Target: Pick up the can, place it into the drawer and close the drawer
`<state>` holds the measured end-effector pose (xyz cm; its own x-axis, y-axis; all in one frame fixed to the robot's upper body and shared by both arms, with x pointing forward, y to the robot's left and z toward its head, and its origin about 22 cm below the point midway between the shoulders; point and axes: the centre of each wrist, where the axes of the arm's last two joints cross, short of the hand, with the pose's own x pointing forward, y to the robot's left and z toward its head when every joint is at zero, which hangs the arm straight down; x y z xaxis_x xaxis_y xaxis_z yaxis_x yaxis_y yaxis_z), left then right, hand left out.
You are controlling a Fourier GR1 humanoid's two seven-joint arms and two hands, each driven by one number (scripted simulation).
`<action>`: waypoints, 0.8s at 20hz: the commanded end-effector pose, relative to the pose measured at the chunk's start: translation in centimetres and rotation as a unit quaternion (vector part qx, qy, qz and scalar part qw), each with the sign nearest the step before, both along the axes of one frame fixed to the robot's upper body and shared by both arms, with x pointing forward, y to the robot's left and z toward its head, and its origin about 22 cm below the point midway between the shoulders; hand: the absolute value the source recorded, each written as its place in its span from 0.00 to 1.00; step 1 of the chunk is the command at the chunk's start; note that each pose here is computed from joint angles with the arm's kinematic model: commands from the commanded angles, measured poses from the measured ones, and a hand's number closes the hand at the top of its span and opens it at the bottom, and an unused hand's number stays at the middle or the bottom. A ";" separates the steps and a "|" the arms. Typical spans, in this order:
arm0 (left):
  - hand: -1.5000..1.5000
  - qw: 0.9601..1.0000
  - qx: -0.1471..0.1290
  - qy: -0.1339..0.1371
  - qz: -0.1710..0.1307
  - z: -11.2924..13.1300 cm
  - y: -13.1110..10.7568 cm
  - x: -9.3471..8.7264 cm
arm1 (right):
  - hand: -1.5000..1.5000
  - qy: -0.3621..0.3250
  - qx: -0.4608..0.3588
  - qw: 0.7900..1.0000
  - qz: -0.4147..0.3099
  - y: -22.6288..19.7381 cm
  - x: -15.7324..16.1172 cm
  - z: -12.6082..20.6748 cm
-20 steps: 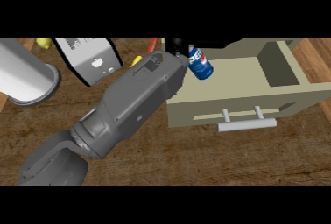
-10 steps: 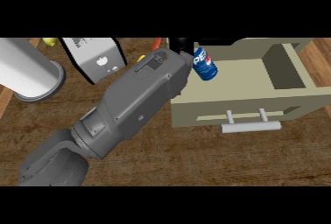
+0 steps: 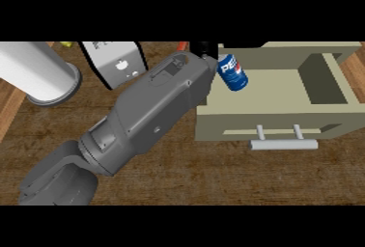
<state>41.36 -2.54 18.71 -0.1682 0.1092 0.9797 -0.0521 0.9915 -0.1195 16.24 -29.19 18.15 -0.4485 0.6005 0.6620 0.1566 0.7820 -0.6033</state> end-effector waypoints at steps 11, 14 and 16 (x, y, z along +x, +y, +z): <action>0.00 1.000 0.004 0.019 0.010 1.2 1.6 0.4 | 0.00 -0.005 -0.170 0.985 -0.016 7.6 11.1 -4.2; 0.00 1.000 0.009 0.015 0.022 1.1 1.7 0.4 | 0.00 0.001 -0.220 0.976 -0.005 8.8 12.8 -4.8; 0.00 1.000 0.017 0.012 0.018 1.7 3.5 1.1 | 0.00 -0.004 -0.239 0.971 -0.011 9.2 15.1 -5.2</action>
